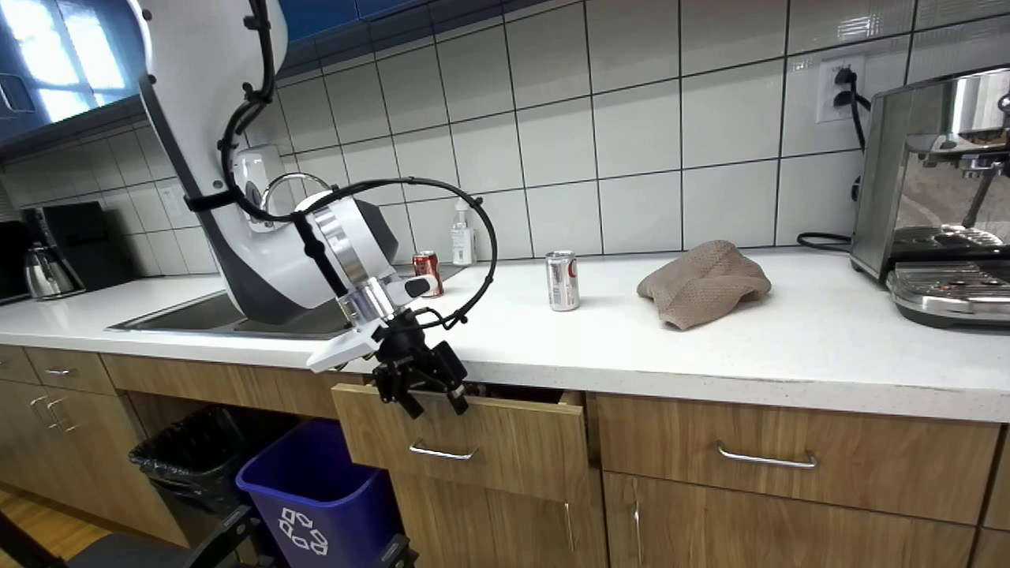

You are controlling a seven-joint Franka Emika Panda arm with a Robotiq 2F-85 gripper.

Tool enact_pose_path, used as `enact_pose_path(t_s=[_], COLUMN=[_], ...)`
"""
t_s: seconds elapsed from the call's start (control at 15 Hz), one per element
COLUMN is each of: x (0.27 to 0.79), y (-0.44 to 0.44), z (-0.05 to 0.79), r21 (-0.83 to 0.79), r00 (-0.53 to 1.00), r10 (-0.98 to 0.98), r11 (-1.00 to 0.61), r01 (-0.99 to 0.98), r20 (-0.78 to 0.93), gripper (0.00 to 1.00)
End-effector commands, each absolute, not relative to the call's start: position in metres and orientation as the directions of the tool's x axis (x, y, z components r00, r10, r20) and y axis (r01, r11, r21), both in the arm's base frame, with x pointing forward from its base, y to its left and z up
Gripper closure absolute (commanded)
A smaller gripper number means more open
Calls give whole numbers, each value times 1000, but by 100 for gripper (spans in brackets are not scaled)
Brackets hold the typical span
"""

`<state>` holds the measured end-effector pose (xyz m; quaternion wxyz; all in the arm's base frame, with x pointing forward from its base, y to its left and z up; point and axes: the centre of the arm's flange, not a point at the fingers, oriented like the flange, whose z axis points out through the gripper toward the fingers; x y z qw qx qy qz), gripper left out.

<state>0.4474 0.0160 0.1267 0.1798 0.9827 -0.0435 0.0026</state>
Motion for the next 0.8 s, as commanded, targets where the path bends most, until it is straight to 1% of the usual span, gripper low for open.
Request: enact_pose_path(t_s=[0.0, 0.73], x=[471, 484], y=[12, 13], z=[122, 121], r21=[357, 357], r00=[991, 987], r10=[-112, -127], r11=[-925, -921], r01=[-130, -153], r20=[72, 95], gripper=[0, 0])
